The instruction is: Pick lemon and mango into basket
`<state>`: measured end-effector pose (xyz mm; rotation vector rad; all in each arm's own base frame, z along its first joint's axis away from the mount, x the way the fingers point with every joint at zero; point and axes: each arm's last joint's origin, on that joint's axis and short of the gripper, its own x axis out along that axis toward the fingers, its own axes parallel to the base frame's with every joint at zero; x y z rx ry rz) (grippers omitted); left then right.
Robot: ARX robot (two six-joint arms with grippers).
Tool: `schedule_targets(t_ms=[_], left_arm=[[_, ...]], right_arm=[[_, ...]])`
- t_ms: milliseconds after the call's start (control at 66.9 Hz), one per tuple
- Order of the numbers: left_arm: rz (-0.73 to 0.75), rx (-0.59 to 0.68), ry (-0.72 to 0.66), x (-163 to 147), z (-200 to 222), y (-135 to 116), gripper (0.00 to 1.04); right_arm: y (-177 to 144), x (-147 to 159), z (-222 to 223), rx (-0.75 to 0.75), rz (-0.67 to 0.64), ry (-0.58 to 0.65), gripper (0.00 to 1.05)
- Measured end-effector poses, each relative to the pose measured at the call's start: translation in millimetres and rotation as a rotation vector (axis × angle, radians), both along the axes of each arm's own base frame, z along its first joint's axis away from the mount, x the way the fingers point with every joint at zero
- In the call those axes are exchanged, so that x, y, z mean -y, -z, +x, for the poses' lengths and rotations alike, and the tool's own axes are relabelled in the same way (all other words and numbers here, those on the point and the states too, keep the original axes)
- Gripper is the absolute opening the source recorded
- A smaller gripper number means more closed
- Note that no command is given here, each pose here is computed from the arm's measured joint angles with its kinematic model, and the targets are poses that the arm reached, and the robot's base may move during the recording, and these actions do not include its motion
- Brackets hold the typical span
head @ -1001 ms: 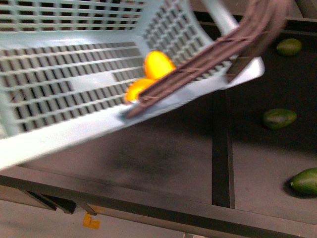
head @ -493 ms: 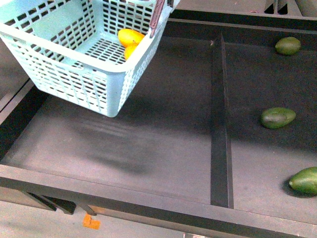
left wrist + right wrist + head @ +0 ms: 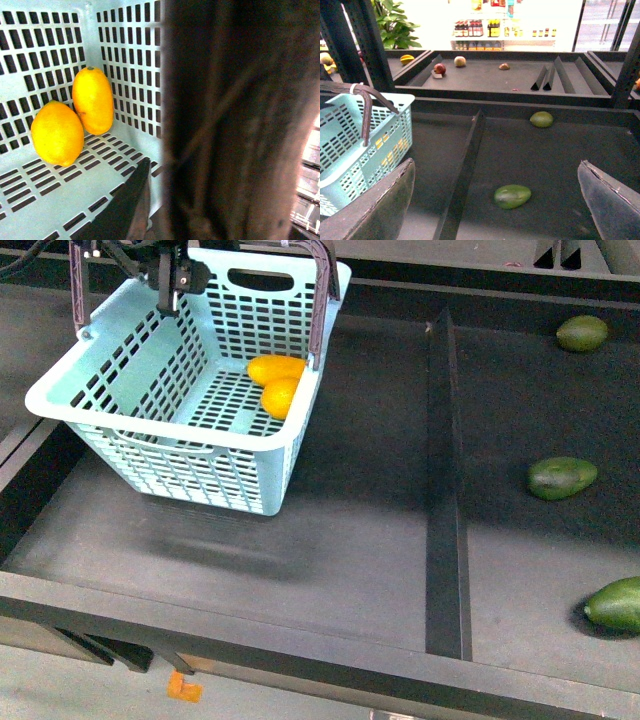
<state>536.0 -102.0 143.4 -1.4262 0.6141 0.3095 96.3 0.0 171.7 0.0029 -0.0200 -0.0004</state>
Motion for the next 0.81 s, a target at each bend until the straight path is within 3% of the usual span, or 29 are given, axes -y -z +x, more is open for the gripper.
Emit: schedule_targets(t_ms=[105, 209, 388, 448, 493, 568, 642, 807], left_arm=[[0.050, -0.024, -0.039, -9, -18, -8, 0.76], [0.175, -0.099, -0.089, -24, -52, -34, 0.99], [0.278, -0.071, -0.095, -39, -106, -66, 0.97], [0.417, 0.207, 0.038, -40, -117, -71, 0.85], [0.669, 0.427, 0.136, -43, -135, -71, 0.74], [1.021, 0.603, 0.213, -52, -170, -66, 0.58], [1.263, 0.646, 0.247, -64, -203, -62, 0.41], [1.388, 0.610, 0.303, -80, -255, -44, 0.05]], right_arm=[[0, 0, 0, 0.000, 0.000, 0.000, 0.96], [0, 0, 0, 0.000, 0.000, 0.000, 0.96], [0, 0, 0, 0.000, 0.000, 0.000, 0.96], [0, 0, 0, 0.000, 0.000, 0.000, 0.96], [0, 0, 0, 0.000, 0.000, 0.000, 0.96], [0, 0, 0, 0.000, 0.000, 0.000, 0.96], [0, 0, 0, 0.000, 0.000, 0.000, 0.96], [0, 0, 0, 0.000, 0.000, 0.000, 0.96]])
